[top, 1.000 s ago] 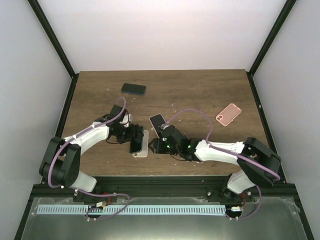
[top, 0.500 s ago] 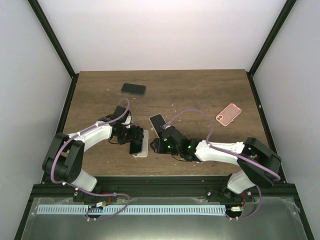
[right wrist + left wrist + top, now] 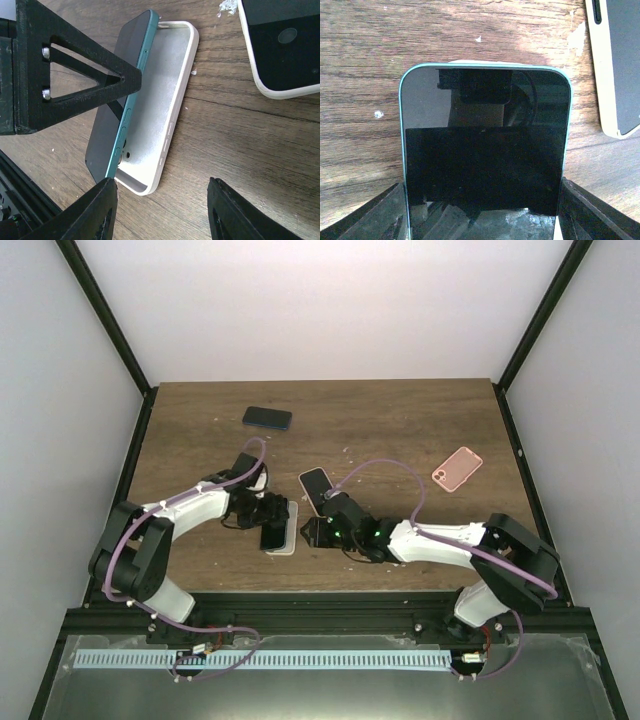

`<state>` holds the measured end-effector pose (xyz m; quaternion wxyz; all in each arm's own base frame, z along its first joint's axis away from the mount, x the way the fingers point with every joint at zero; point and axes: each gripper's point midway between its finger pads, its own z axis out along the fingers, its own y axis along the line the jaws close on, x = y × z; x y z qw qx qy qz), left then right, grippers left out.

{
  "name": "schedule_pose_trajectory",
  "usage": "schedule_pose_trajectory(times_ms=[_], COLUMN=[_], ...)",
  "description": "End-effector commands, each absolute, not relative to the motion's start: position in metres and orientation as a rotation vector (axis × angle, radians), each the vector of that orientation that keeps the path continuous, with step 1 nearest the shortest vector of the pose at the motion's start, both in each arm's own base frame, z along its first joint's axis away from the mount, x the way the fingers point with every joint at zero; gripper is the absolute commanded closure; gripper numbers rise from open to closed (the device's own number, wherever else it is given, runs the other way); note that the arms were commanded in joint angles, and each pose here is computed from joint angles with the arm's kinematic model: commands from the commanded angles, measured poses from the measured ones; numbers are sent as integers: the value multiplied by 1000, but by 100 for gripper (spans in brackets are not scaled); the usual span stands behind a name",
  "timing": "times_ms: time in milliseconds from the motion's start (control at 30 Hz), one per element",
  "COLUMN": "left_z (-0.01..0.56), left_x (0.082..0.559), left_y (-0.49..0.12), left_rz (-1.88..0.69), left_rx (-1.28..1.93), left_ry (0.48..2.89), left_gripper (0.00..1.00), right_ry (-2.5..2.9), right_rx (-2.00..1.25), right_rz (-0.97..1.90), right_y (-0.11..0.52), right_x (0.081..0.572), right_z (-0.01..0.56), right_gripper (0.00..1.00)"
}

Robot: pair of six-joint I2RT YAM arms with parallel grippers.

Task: Put the phone into the phone case

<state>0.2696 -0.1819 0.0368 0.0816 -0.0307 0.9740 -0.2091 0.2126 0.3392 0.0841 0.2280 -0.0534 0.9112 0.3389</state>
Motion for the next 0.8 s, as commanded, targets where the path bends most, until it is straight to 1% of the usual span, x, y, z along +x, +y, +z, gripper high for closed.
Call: schedule_pose_trajectory(times_ms=[0, 567, 700, 767], left_z=[40, 49, 49, 50], left_x=[277, 278, 277, 277], left_y=[-187, -194, -194, -192], left_rz=[-620, -639, -636, -627], left_rx=[-71, -63, -64, -71], left_ry=[2897, 2898, 2904, 2902], left_gripper=[32, 14, 12, 13], right_ry=[2472, 2441, 2439, 2435], right_rx=[-155, -145, -142, -143], right_rz=[945, 951, 953, 959], right_y=[346, 340, 339, 339], right_x=[217, 216, 216, 216], right_z=[97, 105, 106, 107], right_gripper=[49, 49, 49, 49])
